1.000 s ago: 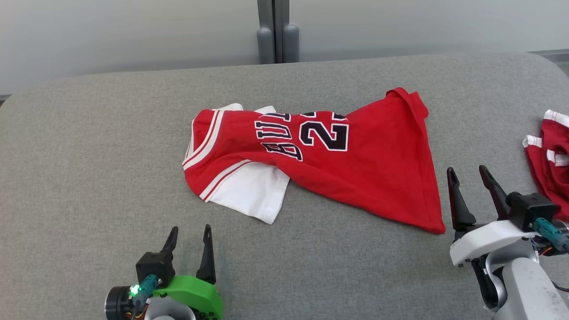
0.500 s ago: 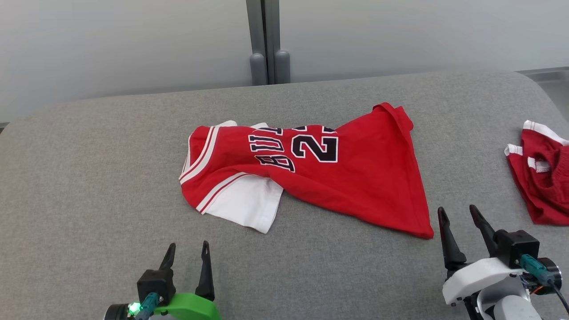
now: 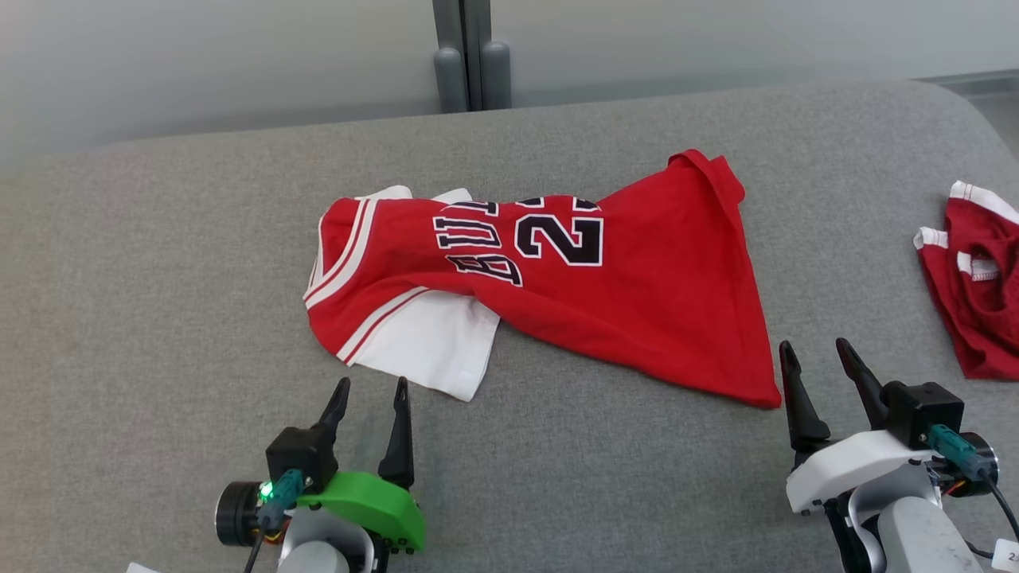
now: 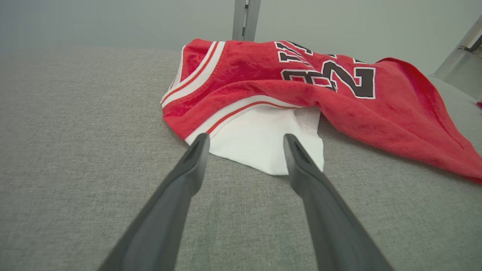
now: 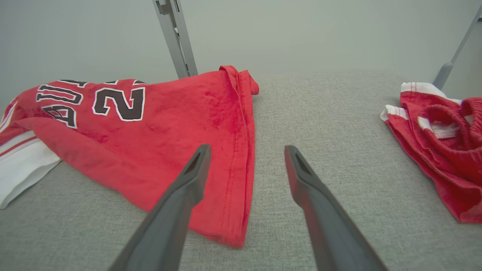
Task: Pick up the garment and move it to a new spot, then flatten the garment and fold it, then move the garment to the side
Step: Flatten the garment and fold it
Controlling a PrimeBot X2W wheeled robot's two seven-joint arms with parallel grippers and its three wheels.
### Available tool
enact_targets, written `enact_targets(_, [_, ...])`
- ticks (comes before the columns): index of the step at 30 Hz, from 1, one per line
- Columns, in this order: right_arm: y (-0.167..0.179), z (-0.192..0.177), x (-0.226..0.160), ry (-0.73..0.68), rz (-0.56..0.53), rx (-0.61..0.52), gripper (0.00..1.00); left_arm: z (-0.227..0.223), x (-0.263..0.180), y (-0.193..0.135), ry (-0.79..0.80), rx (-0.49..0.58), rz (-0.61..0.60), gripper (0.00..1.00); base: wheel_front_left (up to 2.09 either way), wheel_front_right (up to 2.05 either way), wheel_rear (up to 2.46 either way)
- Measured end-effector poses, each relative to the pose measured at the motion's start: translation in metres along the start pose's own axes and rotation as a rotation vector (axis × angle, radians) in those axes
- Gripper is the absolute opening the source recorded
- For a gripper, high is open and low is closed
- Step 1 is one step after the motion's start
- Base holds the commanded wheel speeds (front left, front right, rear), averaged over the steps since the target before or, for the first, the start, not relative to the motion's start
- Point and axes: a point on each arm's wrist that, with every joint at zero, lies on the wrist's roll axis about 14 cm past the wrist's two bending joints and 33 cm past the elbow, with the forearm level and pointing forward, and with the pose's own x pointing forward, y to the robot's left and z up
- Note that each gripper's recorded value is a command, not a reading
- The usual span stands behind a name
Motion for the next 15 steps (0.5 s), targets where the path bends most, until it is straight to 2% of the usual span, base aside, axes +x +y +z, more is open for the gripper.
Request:
enact_targets(8, [-0.009, -0.021, 0.011, 0.058, -0.021, -0.008, 1.0, -0.017, 0.025, -0.023, 0.059, -0.005, -0.097, 1.0, 0.0, 0.0, 0.0])
enact_targets(15, [-0.016, -0.044, 0.011, 0.127, -0.043, 0.004, 1.0, -0.035, 0.036, -0.043, 0.109, 0.032, -0.184, 1.0, 0.0, 0.0, 0.0])
